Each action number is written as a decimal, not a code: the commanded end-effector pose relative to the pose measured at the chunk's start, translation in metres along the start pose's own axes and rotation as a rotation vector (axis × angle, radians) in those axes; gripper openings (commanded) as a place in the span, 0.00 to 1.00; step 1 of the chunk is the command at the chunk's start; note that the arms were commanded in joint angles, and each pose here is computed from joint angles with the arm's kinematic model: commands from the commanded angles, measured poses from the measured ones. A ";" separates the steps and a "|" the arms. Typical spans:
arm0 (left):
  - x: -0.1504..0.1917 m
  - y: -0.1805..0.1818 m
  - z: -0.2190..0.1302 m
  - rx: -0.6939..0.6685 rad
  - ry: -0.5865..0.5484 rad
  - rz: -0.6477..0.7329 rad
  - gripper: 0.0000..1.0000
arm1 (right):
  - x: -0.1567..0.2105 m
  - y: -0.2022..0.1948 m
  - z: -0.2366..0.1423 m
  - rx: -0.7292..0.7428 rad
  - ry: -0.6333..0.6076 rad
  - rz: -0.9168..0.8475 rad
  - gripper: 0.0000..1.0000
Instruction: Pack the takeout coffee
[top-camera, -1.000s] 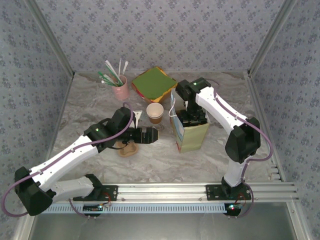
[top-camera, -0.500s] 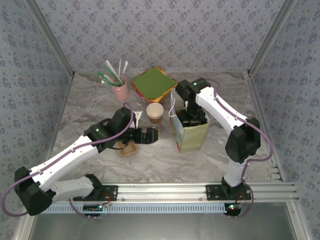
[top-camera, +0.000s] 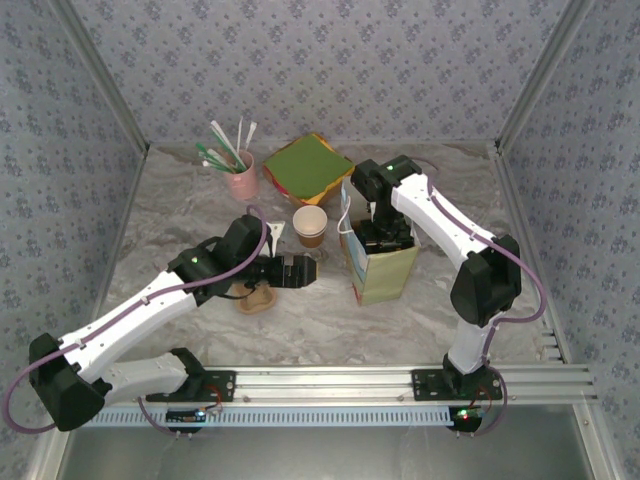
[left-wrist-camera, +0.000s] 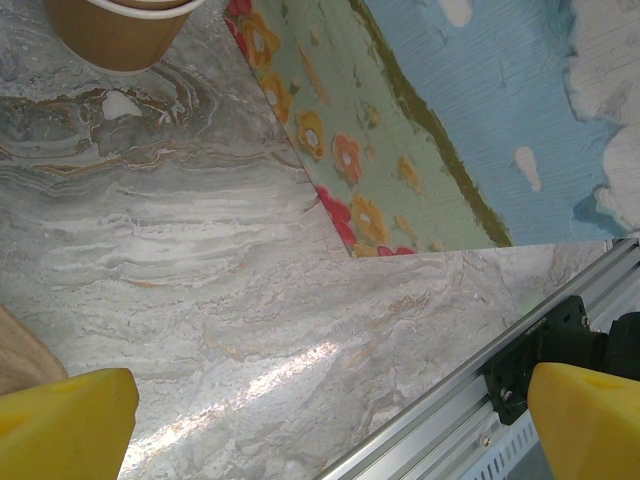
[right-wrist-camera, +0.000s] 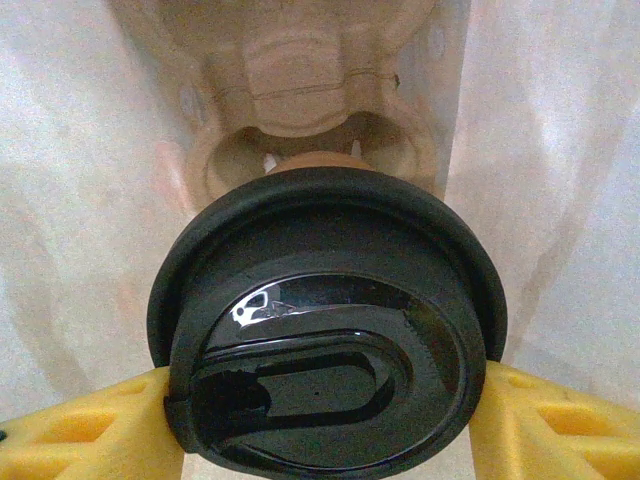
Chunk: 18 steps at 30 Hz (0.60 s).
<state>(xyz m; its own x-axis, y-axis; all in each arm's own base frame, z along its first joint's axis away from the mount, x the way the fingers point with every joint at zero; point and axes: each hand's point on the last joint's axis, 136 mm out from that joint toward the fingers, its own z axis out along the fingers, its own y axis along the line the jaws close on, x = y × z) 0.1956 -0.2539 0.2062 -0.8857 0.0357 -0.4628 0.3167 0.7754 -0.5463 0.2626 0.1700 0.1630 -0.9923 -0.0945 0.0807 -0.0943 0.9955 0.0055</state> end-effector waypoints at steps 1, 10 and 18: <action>-0.012 -0.013 -0.007 0.025 -0.039 0.006 1.00 | 0.007 -0.004 -0.005 0.006 -0.001 0.002 0.67; -0.013 -0.014 -0.006 0.027 -0.038 0.008 1.00 | 0.006 -0.004 -0.005 0.006 -0.001 0.001 0.67; -0.013 -0.014 -0.006 0.025 -0.036 0.009 1.00 | 0.005 -0.004 -0.004 0.004 -0.003 0.003 0.67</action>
<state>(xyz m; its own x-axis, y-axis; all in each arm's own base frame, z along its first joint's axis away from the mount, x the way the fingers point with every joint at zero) 0.1964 -0.2548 0.2030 -0.8891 0.0397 -0.4561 0.3131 0.7795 -0.5426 0.2626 0.1700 0.1630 -0.9922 -0.0949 0.0803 -0.0947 0.9955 0.0057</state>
